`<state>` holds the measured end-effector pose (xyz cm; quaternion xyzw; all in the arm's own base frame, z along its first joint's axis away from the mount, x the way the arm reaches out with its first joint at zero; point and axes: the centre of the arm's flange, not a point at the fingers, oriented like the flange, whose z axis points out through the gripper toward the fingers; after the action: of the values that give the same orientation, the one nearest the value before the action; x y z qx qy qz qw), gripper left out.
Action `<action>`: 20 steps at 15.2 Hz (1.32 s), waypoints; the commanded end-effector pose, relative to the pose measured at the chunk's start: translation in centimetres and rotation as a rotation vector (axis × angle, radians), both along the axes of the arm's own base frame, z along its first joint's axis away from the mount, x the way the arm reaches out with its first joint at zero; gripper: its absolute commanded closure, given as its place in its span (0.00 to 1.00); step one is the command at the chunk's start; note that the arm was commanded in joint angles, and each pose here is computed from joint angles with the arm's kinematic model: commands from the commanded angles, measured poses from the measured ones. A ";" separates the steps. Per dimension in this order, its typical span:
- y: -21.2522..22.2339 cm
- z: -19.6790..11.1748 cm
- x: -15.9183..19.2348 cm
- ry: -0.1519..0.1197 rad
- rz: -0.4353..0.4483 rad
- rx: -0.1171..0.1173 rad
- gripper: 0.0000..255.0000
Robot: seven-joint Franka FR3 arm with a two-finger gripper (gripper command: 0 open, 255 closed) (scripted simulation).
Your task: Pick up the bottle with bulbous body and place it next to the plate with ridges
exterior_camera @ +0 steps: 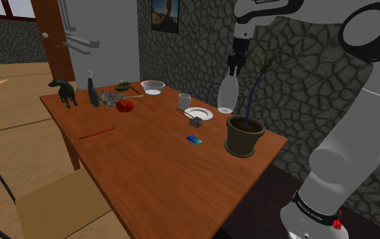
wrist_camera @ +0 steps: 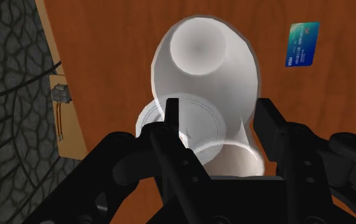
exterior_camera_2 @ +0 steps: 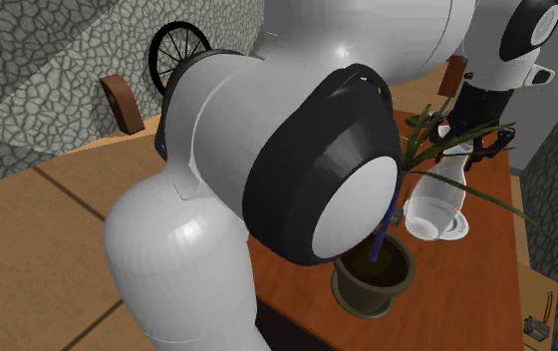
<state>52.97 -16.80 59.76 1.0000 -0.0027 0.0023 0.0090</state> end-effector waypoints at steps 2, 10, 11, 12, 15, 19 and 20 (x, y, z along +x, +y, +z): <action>-3.8 -1.6 1.6 -0.001 0.001 -0.001 1.00; -10.9 -5.7 4.4 -0.001 0.001 -0.001 1.00; -10.9 -6.2 4.4 -0.001 0.001 -0.001 1.00; -10.9 -6.8 4.4 -0.001 0.001 -0.001 1.00; -10.9 -8.4 4.4 -0.001 0.001 -0.001 1.00; -10.9 -10.5 4.4 -0.001 0.001 -0.001 1.00; -10.9 -11.0 4.4 -0.001 0.001 -0.001 1.00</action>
<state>57.49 -27.66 49.36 1.0000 -0.0023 0.0021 0.0092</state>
